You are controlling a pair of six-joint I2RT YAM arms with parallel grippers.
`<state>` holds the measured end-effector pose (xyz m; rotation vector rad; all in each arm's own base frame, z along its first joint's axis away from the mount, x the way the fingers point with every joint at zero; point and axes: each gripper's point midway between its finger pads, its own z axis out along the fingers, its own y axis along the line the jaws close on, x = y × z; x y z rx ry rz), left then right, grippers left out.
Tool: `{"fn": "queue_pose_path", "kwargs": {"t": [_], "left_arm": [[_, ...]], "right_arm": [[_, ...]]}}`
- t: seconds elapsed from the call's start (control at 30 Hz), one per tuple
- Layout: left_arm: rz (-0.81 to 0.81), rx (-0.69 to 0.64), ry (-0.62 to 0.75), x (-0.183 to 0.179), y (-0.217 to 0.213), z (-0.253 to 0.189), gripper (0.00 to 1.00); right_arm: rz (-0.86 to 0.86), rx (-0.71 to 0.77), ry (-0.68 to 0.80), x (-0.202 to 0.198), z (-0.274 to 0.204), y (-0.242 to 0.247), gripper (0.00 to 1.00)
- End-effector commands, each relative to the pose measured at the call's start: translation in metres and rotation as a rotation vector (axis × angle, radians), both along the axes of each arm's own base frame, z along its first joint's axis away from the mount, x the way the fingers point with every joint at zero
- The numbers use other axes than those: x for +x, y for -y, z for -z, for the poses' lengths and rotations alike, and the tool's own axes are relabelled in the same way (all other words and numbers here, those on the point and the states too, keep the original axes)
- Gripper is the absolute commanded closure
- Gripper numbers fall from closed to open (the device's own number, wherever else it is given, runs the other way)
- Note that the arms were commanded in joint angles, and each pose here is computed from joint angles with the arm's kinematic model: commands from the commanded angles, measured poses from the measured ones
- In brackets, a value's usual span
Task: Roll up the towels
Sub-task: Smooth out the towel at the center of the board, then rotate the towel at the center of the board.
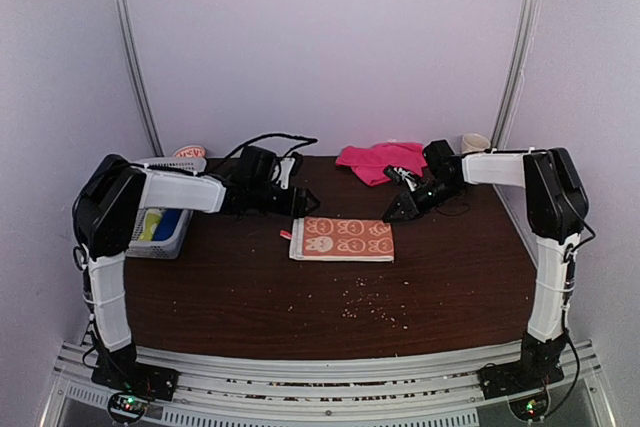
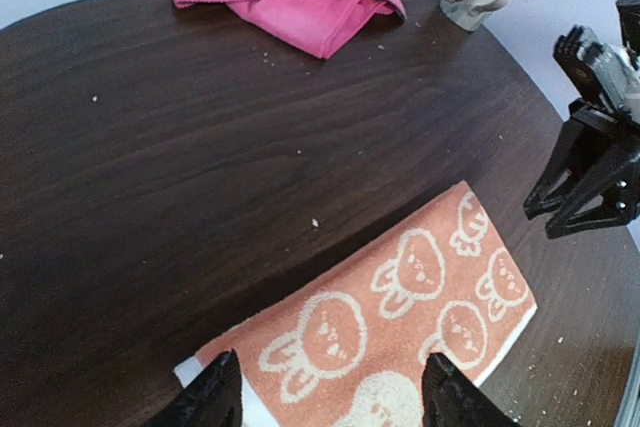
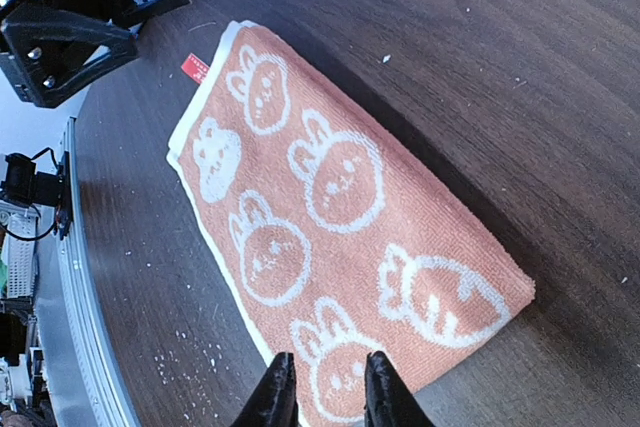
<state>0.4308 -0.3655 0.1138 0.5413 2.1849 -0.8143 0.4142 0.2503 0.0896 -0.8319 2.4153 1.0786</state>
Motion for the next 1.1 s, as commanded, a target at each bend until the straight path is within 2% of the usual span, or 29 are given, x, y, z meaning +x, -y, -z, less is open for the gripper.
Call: {"fn": "queue_pose_path", "kwargs": {"t": [0.0,0.2,0.37,0.47,0.63,0.73,0.77,0.93,1.07], "left_arm": [[0.031,-0.020,-0.028,0.011,0.010,0.023,0.41],[-0.017,0.036,-0.058,0.020,0.004,0.053,0.43],[-0.049,0.097,-0.078,0.029,-0.004,0.076,0.40],[-0.049,0.096,-0.074,0.029,-0.005,0.076,0.36],[-0.054,0.060,-0.009,0.030,-0.005,0.038,0.20],[-0.059,0.035,0.043,0.031,-0.007,0.005,0.04],[-0.060,0.025,0.060,0.030,-0.008,-0.006,0.02],[-0.067,-0.032,0.123,0.017,-0.016,-0.052,0.02],[-0.078,-0.069,0.134,-0.009,-0.032,-0.063,0.02]], "right_arm": [[0.008,-0.023,0.012,0.007,0.011,-0.001,0.76],[0.010,-0.030,0.016,0.010,0.015,-0.004,0.76],[-0.003,-0.049,0.037,0.010,0.014,-0.007,0.76],[-0.022,-0.066,0.055,0.009,0.012,-0.012,0.75],[-0.069,-0.111,0.115,0.009,0.006,-0.030,0.73],[-0.089,-0.130,0.150,0.012,0.005,-0.045,0.70],[-0.096,-0.136,0.158,0.012,0.005,-0.050,0.70],[-0.107,-0.152,0.176,0.019,0.017,-0.071,0.69],[-0.068,-0.135,0.164,0.033,0.028,-0.080,0.72]]}}
